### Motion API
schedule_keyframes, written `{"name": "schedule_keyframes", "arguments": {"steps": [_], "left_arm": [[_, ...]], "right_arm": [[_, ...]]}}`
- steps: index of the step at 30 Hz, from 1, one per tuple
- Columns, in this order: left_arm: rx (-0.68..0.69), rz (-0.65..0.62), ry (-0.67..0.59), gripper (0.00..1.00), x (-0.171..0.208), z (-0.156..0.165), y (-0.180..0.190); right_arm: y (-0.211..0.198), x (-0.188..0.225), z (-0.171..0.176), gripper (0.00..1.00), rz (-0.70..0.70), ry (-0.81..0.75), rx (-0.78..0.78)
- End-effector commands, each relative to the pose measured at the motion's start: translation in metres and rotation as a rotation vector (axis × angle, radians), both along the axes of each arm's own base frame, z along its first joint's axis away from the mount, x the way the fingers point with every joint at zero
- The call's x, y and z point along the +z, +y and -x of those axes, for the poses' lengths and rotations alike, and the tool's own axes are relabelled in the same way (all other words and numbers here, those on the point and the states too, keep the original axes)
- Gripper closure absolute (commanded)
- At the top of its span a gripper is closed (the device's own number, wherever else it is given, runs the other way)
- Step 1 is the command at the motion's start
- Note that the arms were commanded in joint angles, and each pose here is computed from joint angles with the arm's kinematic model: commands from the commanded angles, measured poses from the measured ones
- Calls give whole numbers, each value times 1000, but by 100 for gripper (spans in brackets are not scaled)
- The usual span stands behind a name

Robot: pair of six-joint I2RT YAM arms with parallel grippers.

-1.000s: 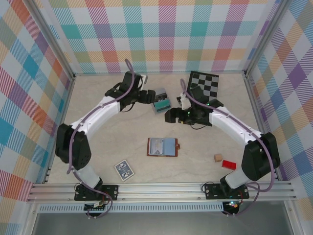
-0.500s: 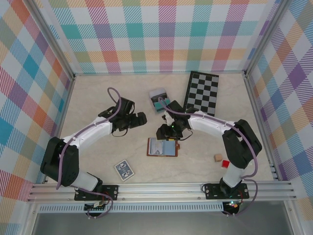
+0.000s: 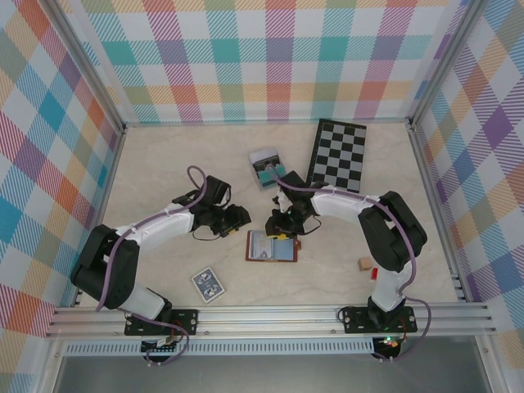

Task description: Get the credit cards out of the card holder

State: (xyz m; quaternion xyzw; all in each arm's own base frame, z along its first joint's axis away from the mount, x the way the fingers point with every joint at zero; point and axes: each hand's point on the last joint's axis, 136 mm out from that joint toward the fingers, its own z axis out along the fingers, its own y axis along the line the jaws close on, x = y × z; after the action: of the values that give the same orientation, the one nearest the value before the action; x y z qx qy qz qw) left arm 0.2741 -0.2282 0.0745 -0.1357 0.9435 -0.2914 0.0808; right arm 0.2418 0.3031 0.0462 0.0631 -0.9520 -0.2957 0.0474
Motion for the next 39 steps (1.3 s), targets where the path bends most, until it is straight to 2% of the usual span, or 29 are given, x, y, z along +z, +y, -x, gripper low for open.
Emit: {"name": "schedule_keyframes", "arguments": {"steps": [1, 4, 15, 28, 39], "left_arm": [[-25, 39, 53, 61, -8, 13, -14], [-22, 32, 71, 67, -14, 16, -16], [-4, 22, 131, 78, -39, 20, -24], [38, -7, 197, 84, -68, 35, -13], [37, -19, 209, 88, -72, 37, -12]], "right_arm": [[-2, -8, 4, 72, 0, 23, -1], [-2, -12, 5, 75, 7, 32, 0], [-3, -20, 6, 79, 22, 46, 5], [1, -26, 8, 83, 4, 74, 22], [8, -24, 8, 84, -42, 79, 36]]}}
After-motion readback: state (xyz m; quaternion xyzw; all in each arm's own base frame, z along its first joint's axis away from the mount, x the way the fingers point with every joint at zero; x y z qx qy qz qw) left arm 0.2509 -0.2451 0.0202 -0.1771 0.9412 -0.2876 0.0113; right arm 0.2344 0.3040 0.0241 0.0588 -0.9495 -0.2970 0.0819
